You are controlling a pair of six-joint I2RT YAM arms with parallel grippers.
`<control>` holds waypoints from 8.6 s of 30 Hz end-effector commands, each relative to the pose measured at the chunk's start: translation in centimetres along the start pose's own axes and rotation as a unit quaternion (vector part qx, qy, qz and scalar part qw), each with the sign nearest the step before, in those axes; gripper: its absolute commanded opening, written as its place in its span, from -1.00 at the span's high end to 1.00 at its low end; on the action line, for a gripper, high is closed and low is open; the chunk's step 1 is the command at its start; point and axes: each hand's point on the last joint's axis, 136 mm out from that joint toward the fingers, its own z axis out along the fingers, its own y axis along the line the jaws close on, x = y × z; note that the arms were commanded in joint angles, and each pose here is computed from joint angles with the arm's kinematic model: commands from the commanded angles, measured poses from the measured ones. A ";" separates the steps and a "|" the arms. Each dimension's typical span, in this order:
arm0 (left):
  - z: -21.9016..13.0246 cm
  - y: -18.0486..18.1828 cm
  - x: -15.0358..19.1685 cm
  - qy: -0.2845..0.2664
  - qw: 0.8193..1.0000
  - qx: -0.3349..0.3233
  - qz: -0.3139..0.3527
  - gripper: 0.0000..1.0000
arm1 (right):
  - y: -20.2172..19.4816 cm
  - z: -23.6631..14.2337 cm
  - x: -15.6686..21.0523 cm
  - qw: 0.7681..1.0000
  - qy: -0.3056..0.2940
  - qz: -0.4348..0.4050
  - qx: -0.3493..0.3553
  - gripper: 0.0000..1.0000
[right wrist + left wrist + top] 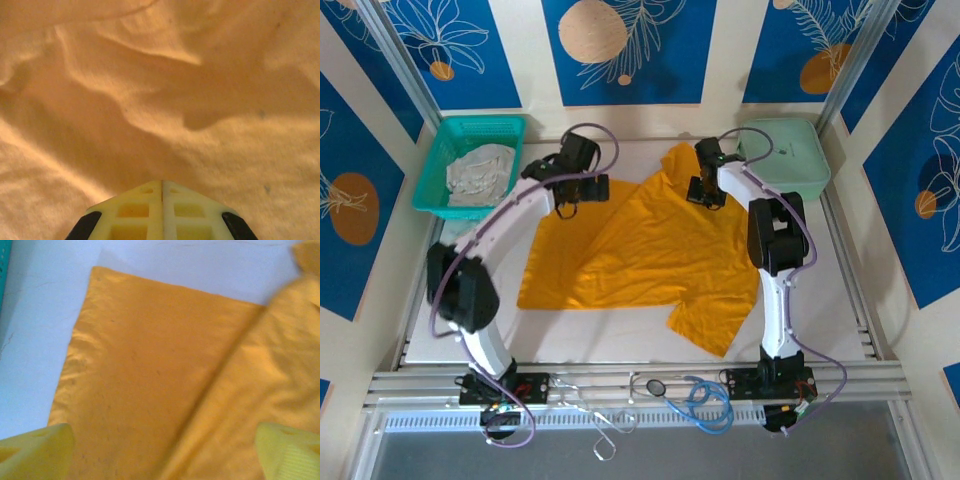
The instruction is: Fold and stack the t-shirts
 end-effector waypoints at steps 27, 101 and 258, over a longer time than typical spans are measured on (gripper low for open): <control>18.5 12.4 6.8 0.190 0.951 -0.189 -0.153 -0.54 | -6.6 2.6 2.6 0.978 0.082 0.185 0.050 1.00; 7.7 11.9 19.3 0.261 0.956 -0.106 -0.084 -0.51 | -7.3 -4.1 14.2 0.987 0.123 0.014 0.100 -0.06; 11.7 8.0 -0.4 0.112 0.991 0.067 -0.011 1.00 | -5.3 -7.0 -0.2 0.997 0.032 -0.069 0.030 0.04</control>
